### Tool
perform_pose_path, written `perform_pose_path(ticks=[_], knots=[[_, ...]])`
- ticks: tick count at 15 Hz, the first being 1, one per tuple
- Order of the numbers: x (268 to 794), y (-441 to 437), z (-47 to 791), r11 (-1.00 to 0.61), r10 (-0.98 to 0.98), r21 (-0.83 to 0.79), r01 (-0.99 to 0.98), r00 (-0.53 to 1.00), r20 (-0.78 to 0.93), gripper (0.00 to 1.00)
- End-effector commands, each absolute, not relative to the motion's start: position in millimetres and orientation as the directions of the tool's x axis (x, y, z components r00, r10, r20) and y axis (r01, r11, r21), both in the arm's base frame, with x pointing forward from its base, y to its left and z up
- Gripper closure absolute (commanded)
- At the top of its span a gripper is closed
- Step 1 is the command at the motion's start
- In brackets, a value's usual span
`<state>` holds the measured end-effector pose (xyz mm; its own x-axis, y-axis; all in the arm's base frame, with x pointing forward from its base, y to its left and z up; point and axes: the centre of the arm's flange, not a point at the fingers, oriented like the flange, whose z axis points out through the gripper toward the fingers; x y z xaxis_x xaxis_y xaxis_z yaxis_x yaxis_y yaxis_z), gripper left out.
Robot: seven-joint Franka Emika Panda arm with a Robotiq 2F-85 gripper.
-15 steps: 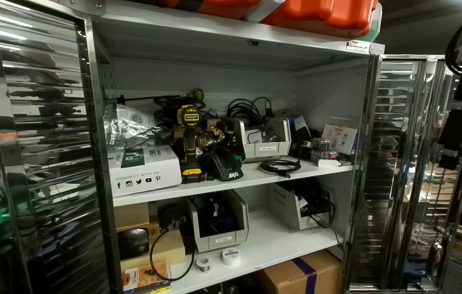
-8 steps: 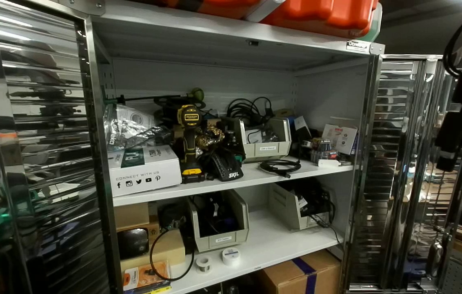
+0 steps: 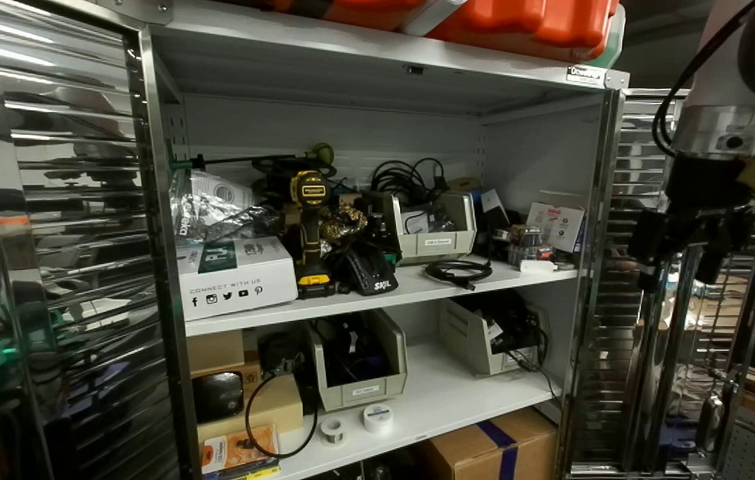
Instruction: Put the cable inside the compartment.
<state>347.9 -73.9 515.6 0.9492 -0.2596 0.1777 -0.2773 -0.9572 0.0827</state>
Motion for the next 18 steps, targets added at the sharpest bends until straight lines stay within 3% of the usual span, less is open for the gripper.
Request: perform_pose_path(ticks=[1,9,18], knots=[[398,-78,515,-0.929,-0.350,0.045,-0.368,0.911,0.219,0.00],[499,-97,521,-0.802,-0.593,-0.129,-0.583,0.753,0.284,0.00],[605,-74,514,-0.741,-0.657,-0.146,-0.655,0.665,0.355,0.00]])
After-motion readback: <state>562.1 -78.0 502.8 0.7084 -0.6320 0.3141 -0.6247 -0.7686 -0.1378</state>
